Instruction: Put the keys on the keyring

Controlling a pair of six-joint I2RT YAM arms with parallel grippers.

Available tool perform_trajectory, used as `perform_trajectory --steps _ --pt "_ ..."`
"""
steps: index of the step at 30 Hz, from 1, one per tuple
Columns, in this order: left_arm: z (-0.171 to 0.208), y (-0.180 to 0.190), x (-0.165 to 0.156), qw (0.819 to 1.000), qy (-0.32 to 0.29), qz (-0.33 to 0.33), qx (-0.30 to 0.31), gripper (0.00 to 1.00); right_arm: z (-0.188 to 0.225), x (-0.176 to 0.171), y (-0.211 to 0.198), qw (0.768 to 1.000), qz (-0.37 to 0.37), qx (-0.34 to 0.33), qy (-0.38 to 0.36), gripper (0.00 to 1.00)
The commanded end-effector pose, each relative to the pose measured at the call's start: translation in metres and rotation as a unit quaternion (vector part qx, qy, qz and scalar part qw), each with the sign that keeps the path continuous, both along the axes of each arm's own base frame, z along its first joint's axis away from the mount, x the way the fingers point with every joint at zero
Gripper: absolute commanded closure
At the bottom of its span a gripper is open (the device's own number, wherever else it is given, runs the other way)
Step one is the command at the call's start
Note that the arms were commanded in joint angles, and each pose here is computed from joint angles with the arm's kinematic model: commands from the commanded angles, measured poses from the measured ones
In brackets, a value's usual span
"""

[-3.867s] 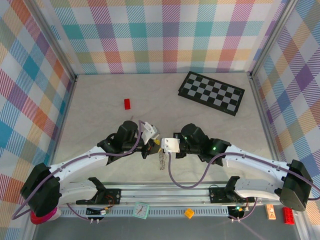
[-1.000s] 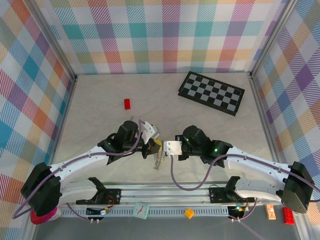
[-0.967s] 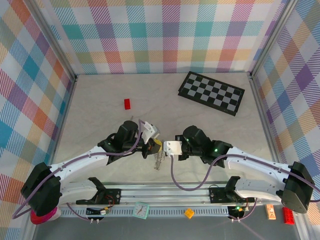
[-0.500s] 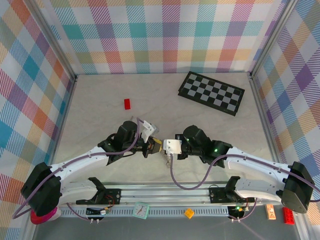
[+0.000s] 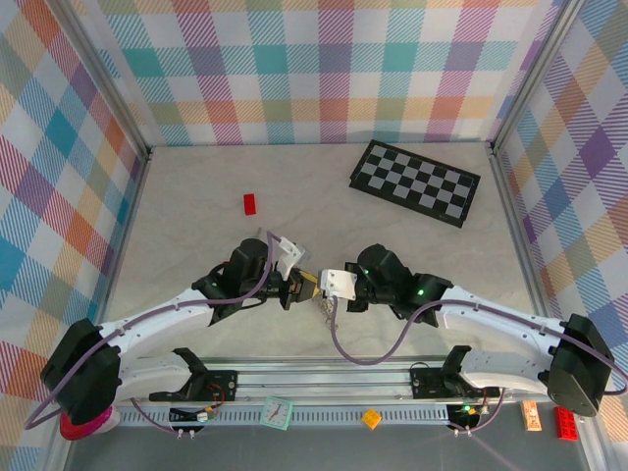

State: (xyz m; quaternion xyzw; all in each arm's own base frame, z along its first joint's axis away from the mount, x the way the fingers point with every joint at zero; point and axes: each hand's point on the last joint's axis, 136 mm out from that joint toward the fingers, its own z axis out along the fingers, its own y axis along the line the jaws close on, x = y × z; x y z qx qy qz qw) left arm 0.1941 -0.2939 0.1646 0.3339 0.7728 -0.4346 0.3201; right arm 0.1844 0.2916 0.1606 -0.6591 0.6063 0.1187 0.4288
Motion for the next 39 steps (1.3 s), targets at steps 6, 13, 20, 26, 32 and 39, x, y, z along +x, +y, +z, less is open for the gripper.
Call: perform_trajectory --steps 6,13,20,26,32,39 --pt "0.007 -0.001 -0.001 1.000 -0.005 -0.004 -0.018 1.00 0.018 0.006 0.005 0.999 -0.011 0.032 0.010 1.00" --pt "0.007 -0.002 -0.001 1.000 -0.004 -0.006 -0.020 1.00 0.021 0.008 0.005 0.999 -0.016 0.037 0.007 1.00" --pt "0.006 -0.002 -0.001 1.000 -0.002 -0.006 -0.019 1.00 0.027 0.006 0.008 0.999 -0.010 0.053 0.008 1.00" --pt "0.005 -0.003 0.000 1.000 -0.001 -0.005 -0.019 1.00 0.029 0.005 0.008 0.998 -0.008 0.057 0.008 1.00" --pt "0.005 -0.003 0.000 1.000 0.000 -0.004 -0.019 1.00 0.031 0.002 0.008 0.998 -0.003 0.062 0.007 1.00" --pt "0.004 -0.003 0.001 1.000 0.000 -0.002 -0.018 1.00 0.032 -0.001 0.005 0.998 0.002 0.063 0.007 1.00"
